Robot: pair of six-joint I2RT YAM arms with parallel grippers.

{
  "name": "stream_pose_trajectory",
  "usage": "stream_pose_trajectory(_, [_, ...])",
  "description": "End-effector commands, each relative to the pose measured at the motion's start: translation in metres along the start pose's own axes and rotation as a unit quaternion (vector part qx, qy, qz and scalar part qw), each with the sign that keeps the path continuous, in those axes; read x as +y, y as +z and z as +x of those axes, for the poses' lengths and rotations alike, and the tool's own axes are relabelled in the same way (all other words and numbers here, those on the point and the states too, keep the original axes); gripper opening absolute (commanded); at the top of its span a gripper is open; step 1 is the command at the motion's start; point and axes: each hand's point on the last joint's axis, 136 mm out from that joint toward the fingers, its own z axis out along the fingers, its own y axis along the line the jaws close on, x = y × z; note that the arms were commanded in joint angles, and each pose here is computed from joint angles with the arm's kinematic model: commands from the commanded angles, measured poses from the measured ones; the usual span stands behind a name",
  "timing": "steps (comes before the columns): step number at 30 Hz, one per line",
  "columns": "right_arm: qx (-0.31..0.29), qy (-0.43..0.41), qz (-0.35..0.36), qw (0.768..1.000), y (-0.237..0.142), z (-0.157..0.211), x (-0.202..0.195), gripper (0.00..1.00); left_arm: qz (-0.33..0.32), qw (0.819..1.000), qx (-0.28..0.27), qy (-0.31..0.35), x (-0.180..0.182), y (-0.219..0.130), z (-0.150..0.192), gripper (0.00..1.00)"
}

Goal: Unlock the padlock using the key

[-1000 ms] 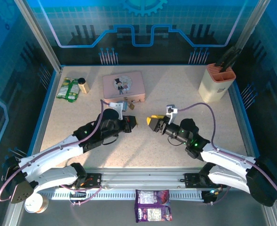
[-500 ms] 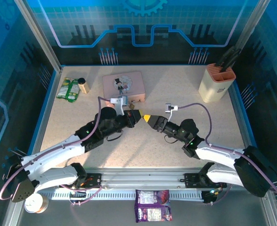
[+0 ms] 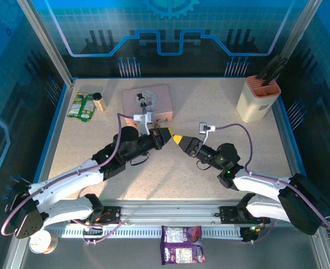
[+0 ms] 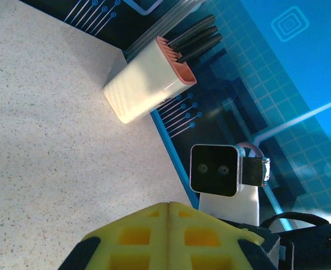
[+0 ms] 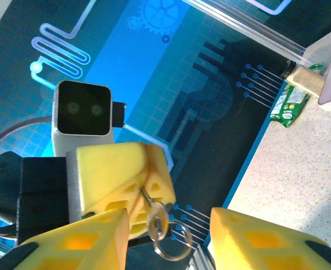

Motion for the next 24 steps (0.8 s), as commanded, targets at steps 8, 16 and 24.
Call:
stream_pose_trajectory(8, [-0.009, -0.001, -0.051, 0.999, -0.001, -0.010, 0.028, 0.30, 0.026, 1.000, 0.000, -0.015, -0.007, -0.002, 0.000, 0.00])
stream_pose_trajectory(16, [-0.010, -0.005, -0.040, 0.999, -0.004, -0.010, 0.027, 0.22, 0.021, 1.000, -0.003, -0.016, -0.004, -0.003, 0.000, 0.00])
stream_pose_trajectory(24, [-0.009, -0.008, -0.032, 0.999, -0.006, -0.010, 0.027, 0.22, 0.021, 1.000, -0.003, -0.014, -0.004, -0.003, 0.000, 0.00])
